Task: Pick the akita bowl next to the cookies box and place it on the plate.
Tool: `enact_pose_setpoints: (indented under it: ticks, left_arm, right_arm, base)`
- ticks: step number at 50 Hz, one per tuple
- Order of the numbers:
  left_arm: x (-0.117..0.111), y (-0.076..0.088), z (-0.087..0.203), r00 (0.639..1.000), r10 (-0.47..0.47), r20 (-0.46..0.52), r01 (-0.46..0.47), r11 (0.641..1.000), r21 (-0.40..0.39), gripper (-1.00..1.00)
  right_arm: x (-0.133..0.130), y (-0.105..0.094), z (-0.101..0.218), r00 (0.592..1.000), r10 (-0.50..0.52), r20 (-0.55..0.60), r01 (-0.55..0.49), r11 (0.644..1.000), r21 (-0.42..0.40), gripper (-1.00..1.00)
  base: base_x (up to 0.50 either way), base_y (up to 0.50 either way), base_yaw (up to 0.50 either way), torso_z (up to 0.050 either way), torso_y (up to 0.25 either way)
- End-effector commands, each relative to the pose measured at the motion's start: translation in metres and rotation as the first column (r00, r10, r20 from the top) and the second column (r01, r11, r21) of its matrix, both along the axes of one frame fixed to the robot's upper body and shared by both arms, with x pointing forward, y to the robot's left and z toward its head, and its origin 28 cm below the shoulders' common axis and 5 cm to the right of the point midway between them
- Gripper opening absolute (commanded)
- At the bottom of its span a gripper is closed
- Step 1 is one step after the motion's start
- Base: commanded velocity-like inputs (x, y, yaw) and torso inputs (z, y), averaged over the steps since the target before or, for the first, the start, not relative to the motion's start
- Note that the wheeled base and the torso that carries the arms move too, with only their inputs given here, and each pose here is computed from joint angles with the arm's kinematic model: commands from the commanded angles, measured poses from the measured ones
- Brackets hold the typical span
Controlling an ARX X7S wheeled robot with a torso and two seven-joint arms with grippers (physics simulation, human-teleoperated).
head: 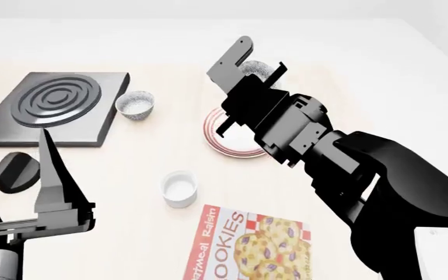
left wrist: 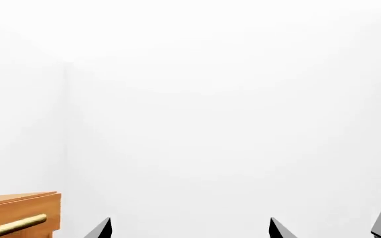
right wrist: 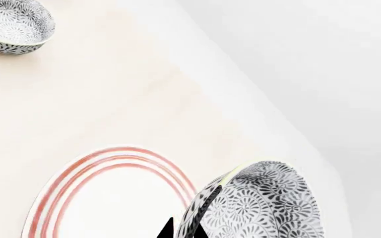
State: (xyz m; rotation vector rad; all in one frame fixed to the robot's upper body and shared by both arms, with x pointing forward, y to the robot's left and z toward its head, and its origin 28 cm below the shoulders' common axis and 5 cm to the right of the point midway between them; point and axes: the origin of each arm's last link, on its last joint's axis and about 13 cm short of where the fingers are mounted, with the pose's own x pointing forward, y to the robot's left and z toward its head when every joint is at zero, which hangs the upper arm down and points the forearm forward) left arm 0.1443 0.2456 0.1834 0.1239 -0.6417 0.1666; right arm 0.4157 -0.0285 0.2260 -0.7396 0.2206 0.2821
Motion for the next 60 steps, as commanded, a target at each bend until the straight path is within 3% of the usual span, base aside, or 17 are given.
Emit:
enact_pose_setpoints:
  ticks: [1,25,31,40,42,60]
  left_arm:
    - [0.000,0.000,0.000,1.000,0.003,-0.001,-0.003,1.000,0.005,1.00]
    - [0.000,0.000,0.000,1.000,0.014,0.005,-0.014,1.000,0.012,1.00]
    - [-0.001,0.000,0.000,1.000,0.013,0.005,-0.013,1.000,0.016,1.00]
    - [-0.001,0.001,0.000,1.000,0.017,0.010,-0.017,1.000,-0.004,1.00]
    - [-0.001,0.001,0.000,1.000,0.015,0.009,-0.015,1.000,-0.005,1.00]
    - [-0.001,0.000,-0.001,1.000,0.016,0.011,-0.016,1.000,-0.003,1.00]
  right_arm:
    - [0.001,-0.001,0.004,1.000,-0.007,0.021,0.008,1.000,-0.016,-1.00]
    - [0.001,0.001,0.007,1.000,0.007,0.026,-0.007,1.000,-0.010,-1.00]
    - [0.000,0.003,0.007,1.000,0.017,0.024,-0.016,1.000,-0.011,-1.00]
    - [0.000,0.003,0.012,0.999,0.028,-0.014,-0.028,0.998,0.056,-1.00]
    - [0.000,0.004,0.013,0.998,0.037,-0.042,-0.033,0.994,0.107,-1.00]
    - [0.000,0.003,0.009,0.998,0.038,-0.054,-0.033,0.994,0.104,-1.00]
  base:
    - [0.00,0.00,0.00,0.000,-0.250]
    - [0.00,0.00,0.00,0.000,-0.036]
    - [0.00,0.00,0.00,0.000,-0.228]
    - [0.00,0.00,0.00,0.000,-0.110]
    - [0.00,0.00,0.00,0.000,0.000]
    - [0.00,0.00,0.00,0.000,0.000]
